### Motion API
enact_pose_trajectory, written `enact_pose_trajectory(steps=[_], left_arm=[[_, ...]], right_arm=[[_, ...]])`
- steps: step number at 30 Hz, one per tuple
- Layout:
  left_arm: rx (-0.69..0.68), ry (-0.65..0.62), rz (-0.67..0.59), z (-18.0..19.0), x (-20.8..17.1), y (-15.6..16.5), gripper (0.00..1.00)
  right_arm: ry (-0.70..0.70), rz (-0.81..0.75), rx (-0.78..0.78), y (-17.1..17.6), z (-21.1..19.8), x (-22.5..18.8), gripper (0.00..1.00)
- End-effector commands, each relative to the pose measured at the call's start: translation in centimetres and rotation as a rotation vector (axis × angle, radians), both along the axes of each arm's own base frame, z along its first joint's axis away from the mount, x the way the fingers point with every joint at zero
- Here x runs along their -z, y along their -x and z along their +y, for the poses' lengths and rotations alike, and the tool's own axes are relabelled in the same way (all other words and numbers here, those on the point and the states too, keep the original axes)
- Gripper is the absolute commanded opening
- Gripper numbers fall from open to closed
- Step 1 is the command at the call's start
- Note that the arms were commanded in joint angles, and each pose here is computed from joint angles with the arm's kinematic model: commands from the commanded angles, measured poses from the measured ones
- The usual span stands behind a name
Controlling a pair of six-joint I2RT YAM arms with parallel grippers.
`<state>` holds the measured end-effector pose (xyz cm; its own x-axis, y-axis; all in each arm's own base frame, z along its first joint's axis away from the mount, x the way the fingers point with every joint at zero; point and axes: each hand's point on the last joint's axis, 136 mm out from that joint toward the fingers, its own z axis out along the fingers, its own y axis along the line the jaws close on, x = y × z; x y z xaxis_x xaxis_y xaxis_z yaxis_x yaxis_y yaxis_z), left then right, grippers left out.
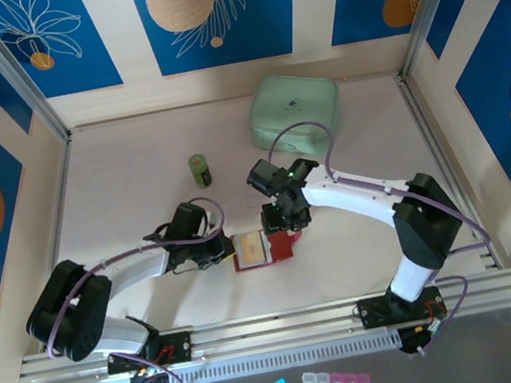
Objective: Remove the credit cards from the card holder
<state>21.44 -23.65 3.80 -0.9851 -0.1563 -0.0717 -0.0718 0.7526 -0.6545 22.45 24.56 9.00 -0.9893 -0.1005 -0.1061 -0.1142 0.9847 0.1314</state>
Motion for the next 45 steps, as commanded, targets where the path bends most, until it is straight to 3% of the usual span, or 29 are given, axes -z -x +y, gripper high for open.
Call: enact_pose_trajectory(steps=[1,4,7,11,26,45], left_arm=[[0.008,0.01,0.011,-0.7,-0.1,0.0,0.07],[0.006,0.002,0.019,-0.6,0.3,0.1,0.07],[0.009,-0.006,0.023,-0.5,0.7,0.2,0.07],[0.005,-0.013,0.031,-0.3,1.2,0.3,0.07],[-0.002,-0.056,0.049,0.5,2.2,0.7,0.07],[-0.009,-0.105,0.084,1.5,3.4,1.6,0.06]], right_arm=[[0.021,0.049,0.009,0.3,0.3,1.1,0.6],[0.065,0.071,0.012,0.5,-0.3,2.3,0.64],[0.095,0.1,0.018,0.6,-0.7,3.5,0.77],[0.131,0.119,0.017,0.7,-1.2,4.6,0.86],[0.143,0.179,0.035,1.1,-1.8,7.8,0.92],[0.156,0.232,0.053,2.2,-2.4,10.5,0.91]])
